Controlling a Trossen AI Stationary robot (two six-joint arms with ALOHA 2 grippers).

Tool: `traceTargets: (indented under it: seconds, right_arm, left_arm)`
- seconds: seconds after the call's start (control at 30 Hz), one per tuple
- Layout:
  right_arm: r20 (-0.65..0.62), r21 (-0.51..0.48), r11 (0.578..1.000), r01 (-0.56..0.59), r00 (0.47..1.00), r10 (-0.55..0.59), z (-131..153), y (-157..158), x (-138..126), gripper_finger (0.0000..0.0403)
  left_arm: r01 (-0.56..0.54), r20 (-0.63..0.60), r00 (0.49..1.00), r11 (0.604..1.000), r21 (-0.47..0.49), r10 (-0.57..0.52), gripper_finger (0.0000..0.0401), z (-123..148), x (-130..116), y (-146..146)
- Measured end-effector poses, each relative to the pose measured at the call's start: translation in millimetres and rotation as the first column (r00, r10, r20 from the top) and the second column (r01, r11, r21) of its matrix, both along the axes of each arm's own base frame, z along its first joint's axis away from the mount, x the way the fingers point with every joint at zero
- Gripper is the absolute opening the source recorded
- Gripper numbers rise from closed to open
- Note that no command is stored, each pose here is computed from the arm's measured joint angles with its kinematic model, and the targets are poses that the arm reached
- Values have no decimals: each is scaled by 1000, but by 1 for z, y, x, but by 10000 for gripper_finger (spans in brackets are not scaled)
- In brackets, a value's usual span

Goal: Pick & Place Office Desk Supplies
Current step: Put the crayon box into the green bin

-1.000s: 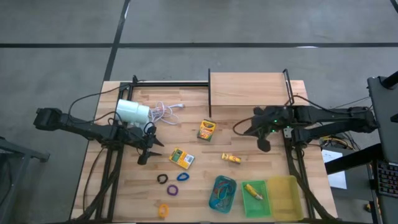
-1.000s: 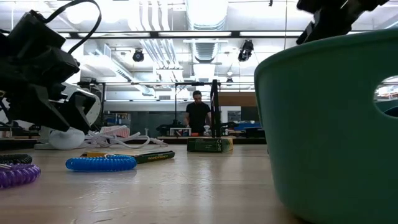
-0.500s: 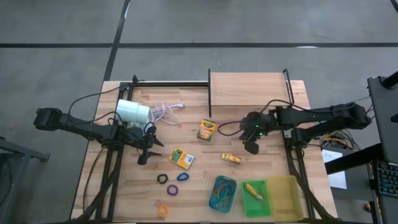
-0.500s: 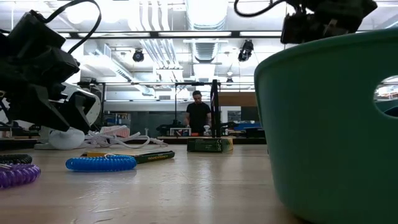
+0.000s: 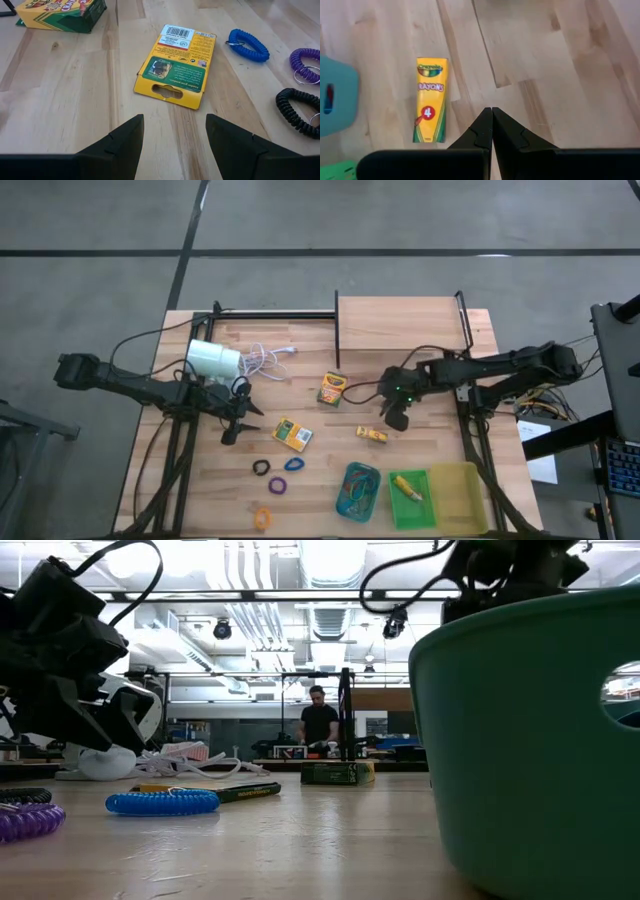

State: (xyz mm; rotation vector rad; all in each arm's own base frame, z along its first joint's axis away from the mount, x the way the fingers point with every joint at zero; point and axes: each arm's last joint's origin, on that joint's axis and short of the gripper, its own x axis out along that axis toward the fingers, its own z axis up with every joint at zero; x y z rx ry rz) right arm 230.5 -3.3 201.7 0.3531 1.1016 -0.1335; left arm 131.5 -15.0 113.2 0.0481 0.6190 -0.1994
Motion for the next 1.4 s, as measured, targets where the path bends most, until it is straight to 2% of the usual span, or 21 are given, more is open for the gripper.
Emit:
traceTargets:
  seconds: [0.17,0.37,0.57,0.97,1.4]
  right_arm:
    - [-46,20,1000,19,999,-18,-12,0,6,8]
    - [-36,149,989,4,999,2,-18,4,14,9]
    - [30,204,975,90,995,-98,-10,4,19,30]
    - [87,9,998,64,994,-65,-6,35,16,116]
    - [123,-67,997,-39,991,47,-6,71,10,174]
  left_arm:
    - [0,0,1000,1000,0,0,216,0,0,0]
    - [0,0,1000,1000,0,0,216,0,0,0]
    - [0,0,1000,1000,0,0,216,0,0,0]
    - [0,-1,1000,1000,-1,0,216,0,0,0]
    - [-1,-1,1000,1000,0,1,216,0,0,0]
